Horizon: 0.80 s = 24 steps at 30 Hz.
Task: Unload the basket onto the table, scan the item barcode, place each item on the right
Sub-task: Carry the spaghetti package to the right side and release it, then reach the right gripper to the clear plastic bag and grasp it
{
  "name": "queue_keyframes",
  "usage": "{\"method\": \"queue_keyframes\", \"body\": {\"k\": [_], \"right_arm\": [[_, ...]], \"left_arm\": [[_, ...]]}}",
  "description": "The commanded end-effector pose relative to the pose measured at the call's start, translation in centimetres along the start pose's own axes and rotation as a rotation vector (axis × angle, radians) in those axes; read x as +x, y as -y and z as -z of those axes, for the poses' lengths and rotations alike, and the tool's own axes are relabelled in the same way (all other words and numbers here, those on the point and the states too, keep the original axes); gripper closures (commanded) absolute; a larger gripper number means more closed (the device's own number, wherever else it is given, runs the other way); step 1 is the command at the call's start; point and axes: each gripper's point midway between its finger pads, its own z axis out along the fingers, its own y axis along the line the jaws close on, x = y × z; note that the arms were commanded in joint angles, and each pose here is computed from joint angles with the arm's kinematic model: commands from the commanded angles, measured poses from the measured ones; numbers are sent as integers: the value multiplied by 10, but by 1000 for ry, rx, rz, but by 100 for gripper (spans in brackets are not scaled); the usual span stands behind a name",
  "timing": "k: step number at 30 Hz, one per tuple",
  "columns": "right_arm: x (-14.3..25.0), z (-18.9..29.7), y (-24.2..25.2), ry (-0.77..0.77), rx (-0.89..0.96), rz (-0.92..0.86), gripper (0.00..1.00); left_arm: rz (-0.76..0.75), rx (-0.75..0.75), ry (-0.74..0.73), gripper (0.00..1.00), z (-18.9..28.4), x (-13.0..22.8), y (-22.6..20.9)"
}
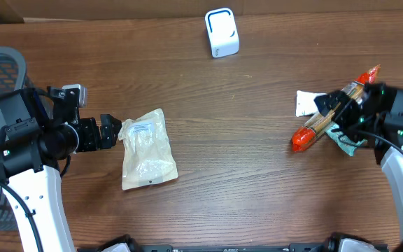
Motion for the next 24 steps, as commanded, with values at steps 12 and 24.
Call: {"method": "queue_keyframes", "body": {"k": [12,24], "right_arm": [[57,-9,-189,-99,-452,480,0],[211,-108,-203,-626,-557,479,5]], "left_arm": [[-31,15,7,1,0,-2,3],[-31,15,7,1,0,-2,3]]}}
